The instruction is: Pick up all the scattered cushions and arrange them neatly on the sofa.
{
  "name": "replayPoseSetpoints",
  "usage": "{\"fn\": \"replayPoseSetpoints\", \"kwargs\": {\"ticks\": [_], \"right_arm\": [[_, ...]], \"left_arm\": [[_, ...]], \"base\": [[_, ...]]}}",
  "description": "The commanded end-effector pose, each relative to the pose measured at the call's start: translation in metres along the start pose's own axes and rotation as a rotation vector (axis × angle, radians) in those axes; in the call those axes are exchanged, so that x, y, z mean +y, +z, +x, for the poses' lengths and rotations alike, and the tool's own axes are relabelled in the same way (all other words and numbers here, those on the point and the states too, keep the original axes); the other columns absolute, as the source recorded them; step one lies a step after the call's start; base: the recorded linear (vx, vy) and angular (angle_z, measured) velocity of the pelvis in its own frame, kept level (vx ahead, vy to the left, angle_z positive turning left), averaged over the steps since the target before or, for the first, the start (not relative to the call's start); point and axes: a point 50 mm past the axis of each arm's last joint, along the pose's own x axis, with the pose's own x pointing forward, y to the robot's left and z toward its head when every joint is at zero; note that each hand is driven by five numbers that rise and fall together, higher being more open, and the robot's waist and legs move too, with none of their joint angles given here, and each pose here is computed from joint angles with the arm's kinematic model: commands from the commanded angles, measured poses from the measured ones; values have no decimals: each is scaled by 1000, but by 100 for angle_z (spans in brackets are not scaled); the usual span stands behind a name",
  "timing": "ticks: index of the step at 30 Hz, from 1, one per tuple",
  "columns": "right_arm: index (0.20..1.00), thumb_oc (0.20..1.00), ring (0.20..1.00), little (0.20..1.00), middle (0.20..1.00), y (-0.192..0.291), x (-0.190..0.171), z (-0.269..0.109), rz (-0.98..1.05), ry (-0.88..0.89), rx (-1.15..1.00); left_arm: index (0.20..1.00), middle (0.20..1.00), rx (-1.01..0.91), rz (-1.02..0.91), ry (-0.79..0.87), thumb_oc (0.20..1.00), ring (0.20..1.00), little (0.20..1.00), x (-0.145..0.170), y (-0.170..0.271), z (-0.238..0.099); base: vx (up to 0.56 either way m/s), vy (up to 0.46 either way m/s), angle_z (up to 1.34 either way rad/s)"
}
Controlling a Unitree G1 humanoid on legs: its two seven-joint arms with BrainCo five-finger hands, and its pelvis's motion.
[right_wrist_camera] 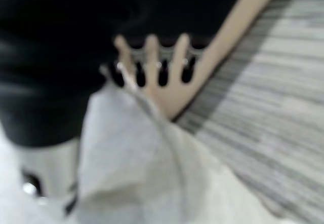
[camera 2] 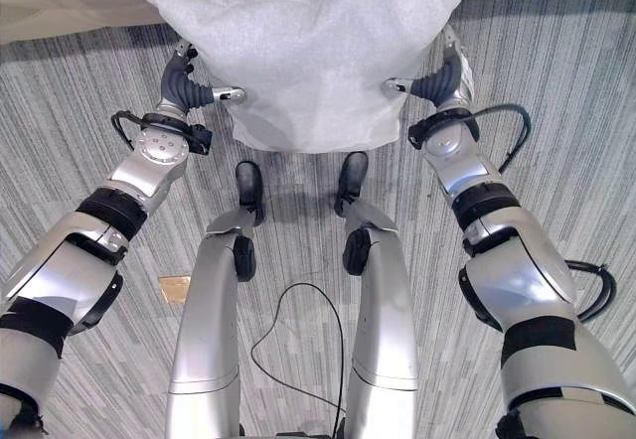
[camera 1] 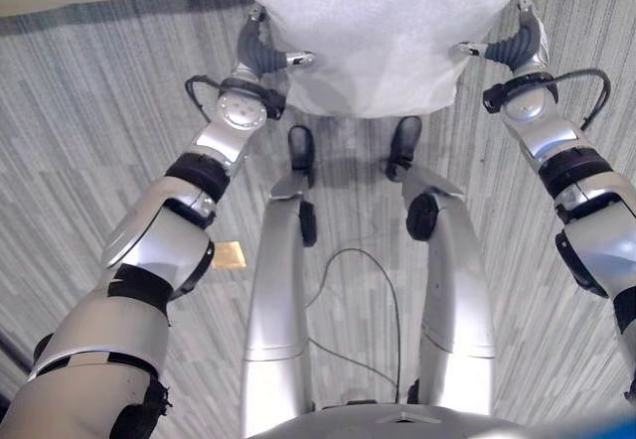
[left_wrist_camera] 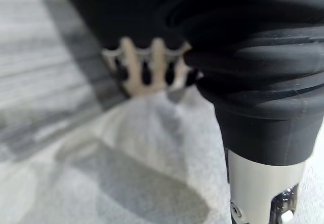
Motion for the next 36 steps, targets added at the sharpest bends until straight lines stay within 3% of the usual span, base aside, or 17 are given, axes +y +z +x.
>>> {"fn": "replayPoseSetpoints", "kwargs": {"ticks": [1,11,16,20,21,22,23,36], "right_arm": [[1000,1000,1000,1000,1000,13,8,1,-55,17,-64],[1000,1000,1000,1000,1000,60,50,-8,126,46,-129],[1000,1000,1000,1000,1000,94,82,-23,272,30,-144],[1000,1000,1000,1000,1000,106,90,-28,327,25,-131],[573,573,573,573,573,109,89,-27,340,23,-136],[445,445,445,445,445,111,89,-28,349,26,-142],[200,200,200,200,200,112,88,-27,358,26,-150],[200,200,200,200,200,108,61,-23,491,-60,-165]], "left_arm": [[1000,1000,-182,-75,20,1000,1000,1000,-3,47,9],[1000,1000,-212,-193,62,1000,1000,1000,-14,65,11],[1000,1000,-191,-363,113,1000,1000,1000,-36,75,6],[1000,1000,-197,-392,129,1000,1000,1000,-46,88,7],[868,868,-203,-387,122,868,868,868,-47,91,7],[589,589,-207,-387,119,589,589,589,-47,92,6],[200,200,-206,-387,118,200,200,200,-46,91,6],[200,200,-164,-522,162,200,200,200,-33,70,-3]], "base": [[0,0,0],[0,0,0],[0,0,0],[0,0,0],[0,0,0],[0,0,0],[0,0,0],[-9,4,2]]}}
